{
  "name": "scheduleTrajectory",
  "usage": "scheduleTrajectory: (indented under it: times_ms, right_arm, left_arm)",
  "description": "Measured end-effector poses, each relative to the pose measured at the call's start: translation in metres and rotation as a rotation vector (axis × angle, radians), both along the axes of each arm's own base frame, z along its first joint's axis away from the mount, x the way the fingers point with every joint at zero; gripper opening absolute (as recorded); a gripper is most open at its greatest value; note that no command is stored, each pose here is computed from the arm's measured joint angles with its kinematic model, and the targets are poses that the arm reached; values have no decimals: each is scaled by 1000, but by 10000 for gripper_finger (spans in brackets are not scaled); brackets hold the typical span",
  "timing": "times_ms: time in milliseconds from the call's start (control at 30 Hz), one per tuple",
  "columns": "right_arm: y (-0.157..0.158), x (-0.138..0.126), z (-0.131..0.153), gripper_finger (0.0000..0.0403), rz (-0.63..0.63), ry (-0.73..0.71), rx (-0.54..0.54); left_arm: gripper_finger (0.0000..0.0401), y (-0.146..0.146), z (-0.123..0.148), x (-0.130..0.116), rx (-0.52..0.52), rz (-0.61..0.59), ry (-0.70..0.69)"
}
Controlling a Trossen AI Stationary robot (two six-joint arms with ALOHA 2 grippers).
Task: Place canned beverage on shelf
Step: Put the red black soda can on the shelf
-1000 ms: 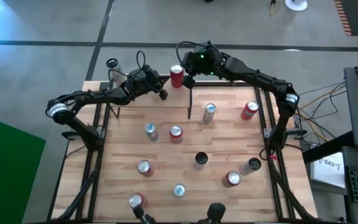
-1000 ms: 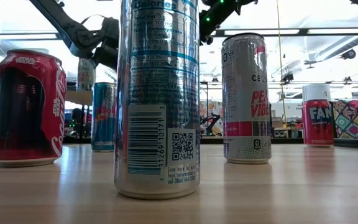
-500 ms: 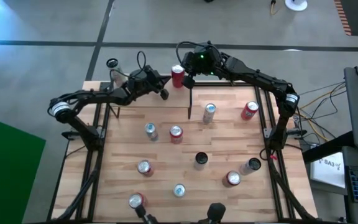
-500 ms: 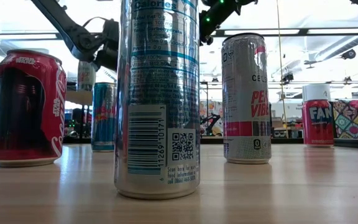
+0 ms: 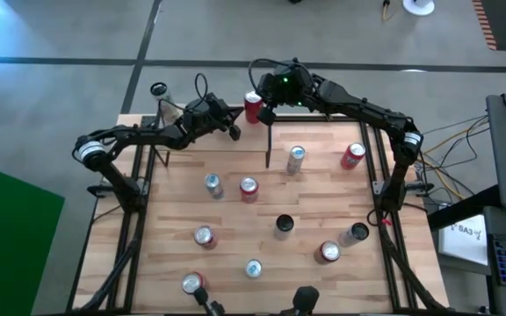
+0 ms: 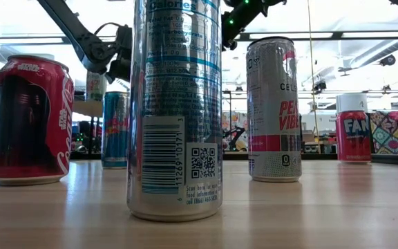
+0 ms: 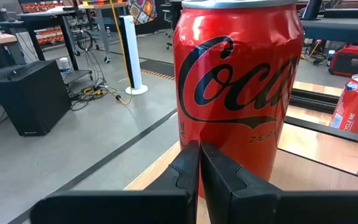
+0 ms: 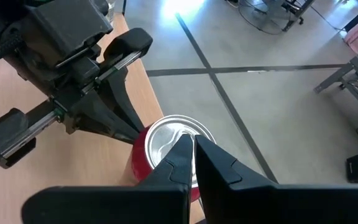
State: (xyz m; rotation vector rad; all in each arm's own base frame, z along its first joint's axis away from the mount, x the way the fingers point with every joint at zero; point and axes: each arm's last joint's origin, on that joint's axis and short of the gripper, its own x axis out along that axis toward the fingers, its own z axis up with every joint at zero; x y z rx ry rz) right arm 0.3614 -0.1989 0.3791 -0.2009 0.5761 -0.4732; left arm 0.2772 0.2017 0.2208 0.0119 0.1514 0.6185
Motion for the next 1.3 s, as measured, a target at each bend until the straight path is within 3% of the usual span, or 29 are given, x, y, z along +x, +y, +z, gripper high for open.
scheduleTrajectory:
  times_ms: [333, 633, 1300]
  right_arm:
    - [0, -1, -2, 9, -14, 12, 18]
    - [0, -1, -2, 9, -14, 16, 19]
    - [0, -1, -2, 9, -12, 18, 17]
  left_arm:
    - [0, -10, 21, -10, 24, -26, 23]
    - [0, -19, 18, -7, -32, -257, 40]
    - [0, 2, -4, 19, -46, -188, 98]
